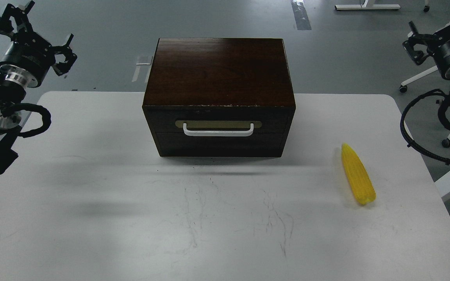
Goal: Put corn in drawer with both arms
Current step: 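Move the left arm forward toward the drawer handle of the wooden box, then reach the left gripper down to the white drawer handle and grasp it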
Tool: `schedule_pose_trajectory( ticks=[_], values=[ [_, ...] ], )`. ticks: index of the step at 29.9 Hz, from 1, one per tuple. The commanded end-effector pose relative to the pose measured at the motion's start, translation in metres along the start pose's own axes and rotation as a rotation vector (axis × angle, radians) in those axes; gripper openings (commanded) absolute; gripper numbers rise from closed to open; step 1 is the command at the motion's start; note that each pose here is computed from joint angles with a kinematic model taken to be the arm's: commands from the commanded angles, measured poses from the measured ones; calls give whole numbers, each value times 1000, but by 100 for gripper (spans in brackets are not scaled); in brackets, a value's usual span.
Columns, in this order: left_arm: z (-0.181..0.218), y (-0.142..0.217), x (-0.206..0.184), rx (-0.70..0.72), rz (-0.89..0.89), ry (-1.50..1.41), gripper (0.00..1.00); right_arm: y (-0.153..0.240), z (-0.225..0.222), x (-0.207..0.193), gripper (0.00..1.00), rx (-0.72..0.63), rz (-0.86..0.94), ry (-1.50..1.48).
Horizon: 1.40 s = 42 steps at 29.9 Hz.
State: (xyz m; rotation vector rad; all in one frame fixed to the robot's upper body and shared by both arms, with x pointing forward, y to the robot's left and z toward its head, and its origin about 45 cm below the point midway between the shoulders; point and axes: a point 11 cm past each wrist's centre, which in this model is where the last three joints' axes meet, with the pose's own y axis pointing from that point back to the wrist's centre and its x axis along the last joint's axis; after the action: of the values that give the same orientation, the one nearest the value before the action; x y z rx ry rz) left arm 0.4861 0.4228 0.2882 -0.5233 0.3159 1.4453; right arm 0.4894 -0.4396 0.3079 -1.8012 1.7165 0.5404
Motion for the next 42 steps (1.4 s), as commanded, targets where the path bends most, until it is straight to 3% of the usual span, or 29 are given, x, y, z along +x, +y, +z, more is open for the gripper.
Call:
schedule_pose_trajectory(
  ticks=[1,10,14,19,22,25,30,35,39,42],
  values=[
    [2,-1,-2,-8,-7,1,98,0,-1,-1,100,0,-1,1],
    [22,-2,-18,9,-88,-36,98,1,-2,1,100,-6,1,5],
    [40,-1,-15,30,-99,-125,92,2,-5,3,100,-6,5,10],
    [85,-27,-63,0,-224,-335,89,3,-5,4,100,-3,8,9],
    [97,-40,-124,8,-395,-522,89,3,-7,5,100,4,10,6],
    [87,-40,-181,28,-576,-714,82,3,-11,6,100,9,12,11],
    [46,-1,-278,13,-953,-1028,82,6,-26,11,100,36,22,22],
    [24,40,-354,-122,-1228,-1354,82,12,-36,19,100,52,39,37],
    [-23,51,-378,-141,-1357,-1599,82,13,-37,21,100,56,46,38],
    [-66,60,-370,-87,-1480,-1844,82,12,-38,21,100,57,45,37]
  ],
)
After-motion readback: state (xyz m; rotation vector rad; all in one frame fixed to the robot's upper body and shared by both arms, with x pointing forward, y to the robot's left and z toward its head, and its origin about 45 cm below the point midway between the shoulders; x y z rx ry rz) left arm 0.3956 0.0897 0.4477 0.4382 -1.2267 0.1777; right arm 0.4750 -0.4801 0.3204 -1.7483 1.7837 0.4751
